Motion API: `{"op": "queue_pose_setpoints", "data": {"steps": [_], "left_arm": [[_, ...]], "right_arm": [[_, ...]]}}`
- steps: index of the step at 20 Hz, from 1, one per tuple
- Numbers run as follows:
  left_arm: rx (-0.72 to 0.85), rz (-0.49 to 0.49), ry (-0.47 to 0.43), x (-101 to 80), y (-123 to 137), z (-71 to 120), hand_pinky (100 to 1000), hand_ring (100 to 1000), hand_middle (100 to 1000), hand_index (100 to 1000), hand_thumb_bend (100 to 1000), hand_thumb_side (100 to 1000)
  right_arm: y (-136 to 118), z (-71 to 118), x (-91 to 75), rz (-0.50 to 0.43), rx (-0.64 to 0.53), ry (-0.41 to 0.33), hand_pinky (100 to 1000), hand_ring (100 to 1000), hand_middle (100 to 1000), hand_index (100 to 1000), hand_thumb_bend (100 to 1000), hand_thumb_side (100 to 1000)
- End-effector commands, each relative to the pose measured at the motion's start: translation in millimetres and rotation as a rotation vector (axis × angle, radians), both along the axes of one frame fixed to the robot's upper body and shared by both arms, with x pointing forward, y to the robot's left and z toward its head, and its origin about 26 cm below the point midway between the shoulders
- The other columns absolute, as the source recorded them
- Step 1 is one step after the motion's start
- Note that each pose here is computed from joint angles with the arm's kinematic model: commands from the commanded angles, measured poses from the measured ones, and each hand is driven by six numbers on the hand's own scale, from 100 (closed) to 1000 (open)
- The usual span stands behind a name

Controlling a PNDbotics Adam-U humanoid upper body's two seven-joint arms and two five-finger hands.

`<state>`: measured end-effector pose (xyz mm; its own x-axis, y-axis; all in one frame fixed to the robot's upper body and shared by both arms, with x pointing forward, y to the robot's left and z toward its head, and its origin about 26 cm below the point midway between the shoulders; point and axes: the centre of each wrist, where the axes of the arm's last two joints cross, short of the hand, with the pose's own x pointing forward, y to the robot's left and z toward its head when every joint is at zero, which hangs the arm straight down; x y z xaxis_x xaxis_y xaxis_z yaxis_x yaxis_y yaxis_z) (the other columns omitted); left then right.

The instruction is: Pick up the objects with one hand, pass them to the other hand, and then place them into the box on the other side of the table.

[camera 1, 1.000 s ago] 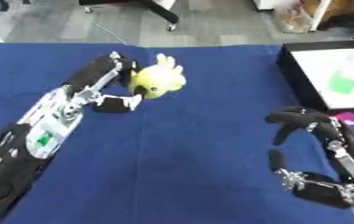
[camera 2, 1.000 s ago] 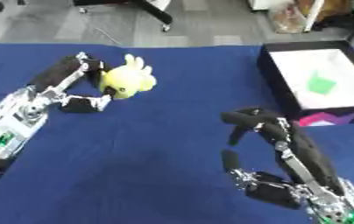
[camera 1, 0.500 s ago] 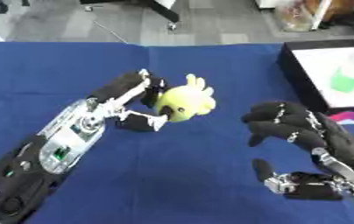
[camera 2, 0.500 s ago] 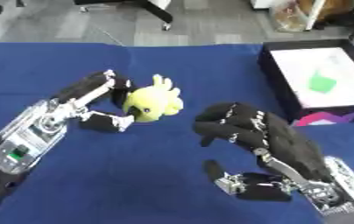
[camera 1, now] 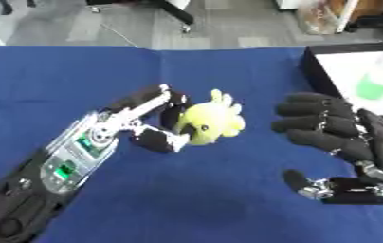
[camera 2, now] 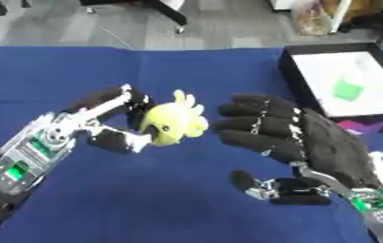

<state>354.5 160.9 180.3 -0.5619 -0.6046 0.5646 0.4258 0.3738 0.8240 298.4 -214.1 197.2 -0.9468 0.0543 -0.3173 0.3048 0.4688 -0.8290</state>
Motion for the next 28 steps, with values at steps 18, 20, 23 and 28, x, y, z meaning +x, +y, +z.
{"op": "queue_pose_setpoints", "data": {"steps": [18, 20, 23, 28], "left_arm": [[-0.149, -0.152, 0.15, -12.0, -16, 32.6, 465, 396, 307, 434, 100, 152], [-0.161, -0.167, 0.17, -11.8, -20, 35.4, 468, 405, 308, 434, 100, 153], [-0.184, -0.183, 0.202, -10.9, -24, 38.0, 469, 413, 305, 433, 100, 153], [-0.204, -0.22, 0.265, -9.9, -32, 40.1, 472, 416, 306, 435, 100, 153]], "right_arm": [[15, 12.2, -3.3, 0.033, -0.048, -0.24, 975, 977, 995, 1000, 292, 100], [17, 12.1, -3.6, 0.047, -0.058, -0.261, 974, 976, 1000, 1000, 290, 100], [20, 11.5, -4.2, 0.066, -0.073, -0.29, 973, 974, 1000, 1000, 288, 100], [23, 12.0, -4.6, 0.079, -0.089, -0.34, 974, 973, 1000, 1000, 297, 100]]}}
